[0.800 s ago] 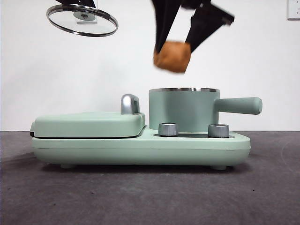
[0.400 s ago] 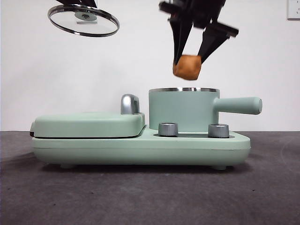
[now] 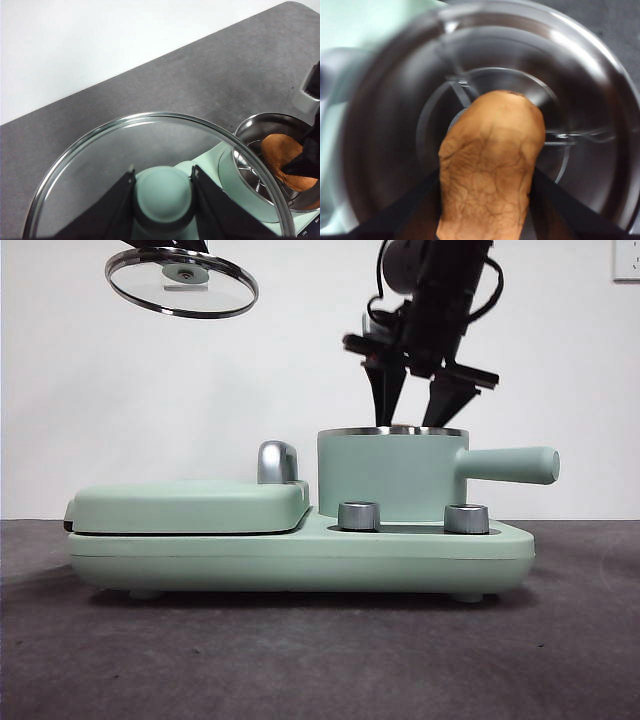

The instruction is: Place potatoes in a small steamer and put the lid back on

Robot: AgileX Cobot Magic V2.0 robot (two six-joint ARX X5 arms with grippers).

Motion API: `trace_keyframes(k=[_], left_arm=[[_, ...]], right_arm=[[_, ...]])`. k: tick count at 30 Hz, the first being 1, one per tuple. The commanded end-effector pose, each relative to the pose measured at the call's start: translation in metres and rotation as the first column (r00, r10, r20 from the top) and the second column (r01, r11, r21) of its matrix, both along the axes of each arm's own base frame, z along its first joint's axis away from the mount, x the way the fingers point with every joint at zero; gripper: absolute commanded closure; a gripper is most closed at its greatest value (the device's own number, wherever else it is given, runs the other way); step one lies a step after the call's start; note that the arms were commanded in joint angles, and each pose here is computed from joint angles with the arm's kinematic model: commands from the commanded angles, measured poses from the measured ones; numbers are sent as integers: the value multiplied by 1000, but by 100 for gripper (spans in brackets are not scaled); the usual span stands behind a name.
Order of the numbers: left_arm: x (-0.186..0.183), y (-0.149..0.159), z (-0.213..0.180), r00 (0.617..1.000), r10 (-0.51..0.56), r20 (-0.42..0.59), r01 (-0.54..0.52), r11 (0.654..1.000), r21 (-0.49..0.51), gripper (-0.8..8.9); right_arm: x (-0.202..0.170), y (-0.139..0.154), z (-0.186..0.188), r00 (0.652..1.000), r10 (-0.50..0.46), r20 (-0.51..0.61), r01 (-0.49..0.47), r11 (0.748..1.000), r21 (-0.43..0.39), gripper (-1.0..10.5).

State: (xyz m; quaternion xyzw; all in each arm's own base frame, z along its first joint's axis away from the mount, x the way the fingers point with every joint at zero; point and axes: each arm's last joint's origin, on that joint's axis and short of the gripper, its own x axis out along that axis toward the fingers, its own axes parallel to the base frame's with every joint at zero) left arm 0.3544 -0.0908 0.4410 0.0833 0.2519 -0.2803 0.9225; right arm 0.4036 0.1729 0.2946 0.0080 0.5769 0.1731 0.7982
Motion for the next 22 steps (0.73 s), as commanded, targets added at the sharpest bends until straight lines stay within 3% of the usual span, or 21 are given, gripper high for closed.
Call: trace_keyframes(k=[1,8,22], left_arm=[[8,-3,0,1000,-6,18,7,1000,-17,797],[16,-6,-10,1000,-24,-11,23,999,-27,797],[24,-11,-19,999,-35,-38,34,999,-26,797]], right_arm=[[4,4,-2,1000,22,5,-22,1000,2,783],[4,4,0,1000,23,7,-23,1000,4,539],[-24,-5,67,997,69,46,-69,998,-8,539]])
